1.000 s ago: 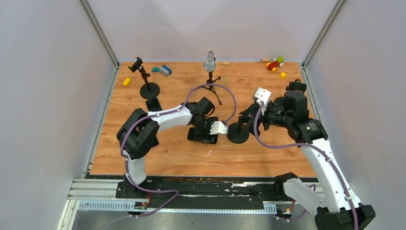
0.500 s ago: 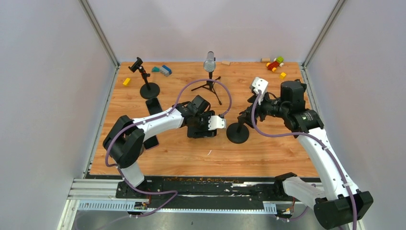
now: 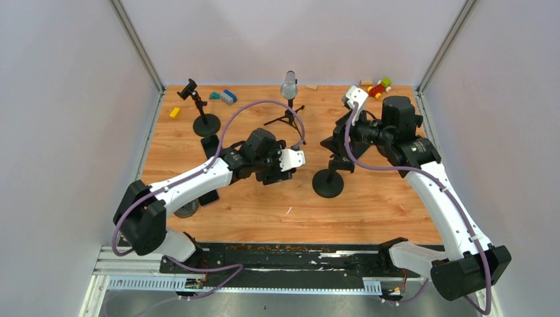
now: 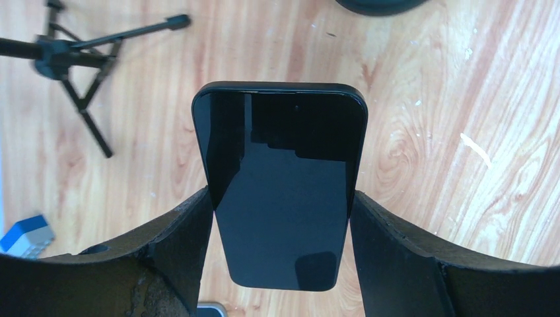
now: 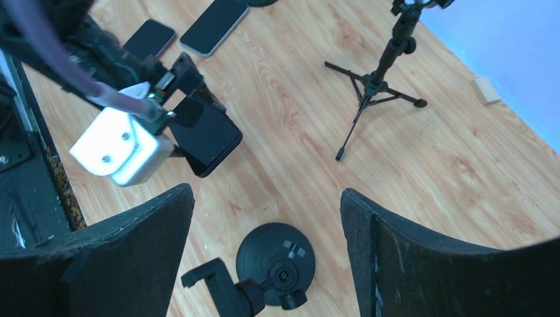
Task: Place the phone on the phone stand
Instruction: Pick up the phone at the center of the board.
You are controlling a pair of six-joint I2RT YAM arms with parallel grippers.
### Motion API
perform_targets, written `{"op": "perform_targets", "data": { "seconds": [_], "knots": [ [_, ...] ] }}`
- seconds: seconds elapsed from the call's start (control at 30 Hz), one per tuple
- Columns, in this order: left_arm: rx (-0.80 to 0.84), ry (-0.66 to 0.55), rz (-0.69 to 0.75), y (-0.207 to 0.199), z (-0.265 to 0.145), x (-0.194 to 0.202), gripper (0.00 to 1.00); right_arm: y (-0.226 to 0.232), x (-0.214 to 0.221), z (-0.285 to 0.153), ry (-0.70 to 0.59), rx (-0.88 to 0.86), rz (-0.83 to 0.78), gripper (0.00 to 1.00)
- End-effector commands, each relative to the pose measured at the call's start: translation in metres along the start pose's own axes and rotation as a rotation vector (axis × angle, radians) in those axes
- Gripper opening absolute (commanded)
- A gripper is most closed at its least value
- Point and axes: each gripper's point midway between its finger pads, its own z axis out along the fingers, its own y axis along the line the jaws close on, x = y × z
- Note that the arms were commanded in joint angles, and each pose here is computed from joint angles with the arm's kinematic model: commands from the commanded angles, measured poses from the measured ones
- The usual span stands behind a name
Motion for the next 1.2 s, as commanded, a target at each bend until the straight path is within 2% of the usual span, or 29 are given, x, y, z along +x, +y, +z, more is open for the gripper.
{"op": "perform_targets", "data": {
  "seconds": [0.0, 0.27, 0.6, 1.17],
  "knots": [
    [-0.168, -0.129, -0.04, 0.034, -0.032, -0.036, 0.0, -0.015, -0.039, 0.003, -0.091, 0.055, 0.033, 0.81],
    [-0.264, -0.169, -0.087, 0.052, -0.065, -0.053, 0.0, -0.01, -0.056, 0.032, -0.081, -0.029, 0.113, 0.75],
    [-0.354, -0.23, -0.14, 0.062, -0.093, -0.063, 0.0, 0.009, -0.037, 0.077, 0.002, -0.158, 0.226, 0.64],
    [-0.387, -0.292, -0.183, 0.064, -0.103, -0.069, 0.0, 0.048, -0.015, 0.119, 0.092, -0.319, 0.316, 0.61]
  ]
}}
